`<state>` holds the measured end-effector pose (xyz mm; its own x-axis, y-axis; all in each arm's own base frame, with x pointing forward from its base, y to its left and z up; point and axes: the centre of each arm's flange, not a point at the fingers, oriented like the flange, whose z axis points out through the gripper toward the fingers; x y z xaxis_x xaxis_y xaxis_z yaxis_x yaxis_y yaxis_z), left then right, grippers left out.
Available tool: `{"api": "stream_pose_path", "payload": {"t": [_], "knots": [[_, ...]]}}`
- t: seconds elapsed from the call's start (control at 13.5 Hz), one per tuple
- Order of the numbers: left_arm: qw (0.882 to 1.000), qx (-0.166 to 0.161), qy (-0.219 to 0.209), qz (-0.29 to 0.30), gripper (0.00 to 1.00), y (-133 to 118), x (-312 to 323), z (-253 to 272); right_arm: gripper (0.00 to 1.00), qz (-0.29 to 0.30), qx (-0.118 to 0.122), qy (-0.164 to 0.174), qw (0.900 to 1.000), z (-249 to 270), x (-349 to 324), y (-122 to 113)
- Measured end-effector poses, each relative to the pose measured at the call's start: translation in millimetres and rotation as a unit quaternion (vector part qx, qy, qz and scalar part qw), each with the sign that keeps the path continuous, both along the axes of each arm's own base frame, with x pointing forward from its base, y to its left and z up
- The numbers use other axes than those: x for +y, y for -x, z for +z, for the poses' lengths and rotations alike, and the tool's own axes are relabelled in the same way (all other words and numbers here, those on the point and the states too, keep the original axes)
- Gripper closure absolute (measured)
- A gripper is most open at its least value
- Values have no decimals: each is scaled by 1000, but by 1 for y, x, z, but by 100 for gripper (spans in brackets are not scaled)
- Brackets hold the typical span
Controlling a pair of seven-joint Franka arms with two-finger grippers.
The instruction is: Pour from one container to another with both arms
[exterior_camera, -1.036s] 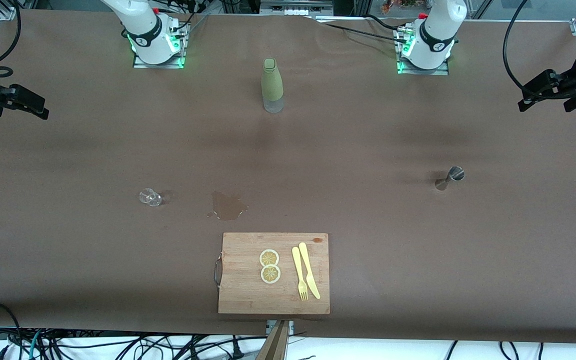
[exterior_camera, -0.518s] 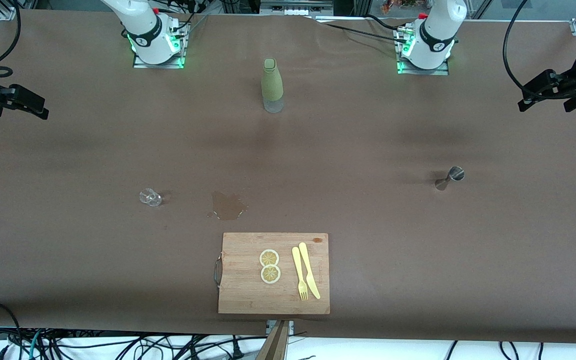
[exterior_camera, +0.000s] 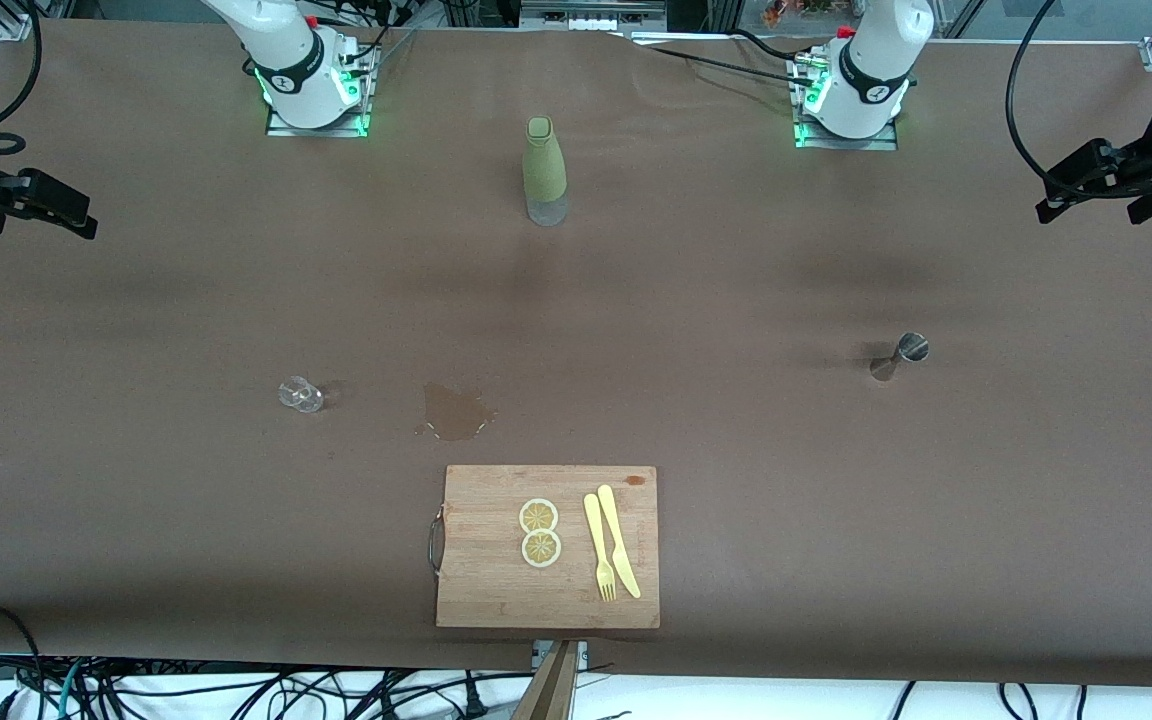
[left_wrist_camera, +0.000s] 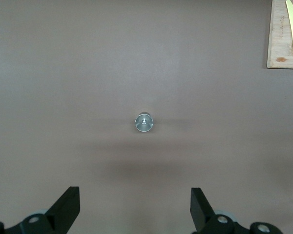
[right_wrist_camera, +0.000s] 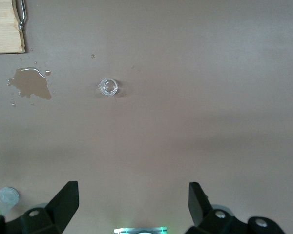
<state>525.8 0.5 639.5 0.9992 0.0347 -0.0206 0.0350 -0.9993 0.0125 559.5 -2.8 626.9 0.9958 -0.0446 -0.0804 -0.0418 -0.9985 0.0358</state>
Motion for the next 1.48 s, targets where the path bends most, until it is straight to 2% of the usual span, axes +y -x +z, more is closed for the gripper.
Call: {"api": "stream_pose_path", "payload": {"t": [1.48], "knots": [[1000, 6, -3, 1, 0, 2, 2, 1, 0, 0, 0, 0, 1000, 0, 0, 0]]}}
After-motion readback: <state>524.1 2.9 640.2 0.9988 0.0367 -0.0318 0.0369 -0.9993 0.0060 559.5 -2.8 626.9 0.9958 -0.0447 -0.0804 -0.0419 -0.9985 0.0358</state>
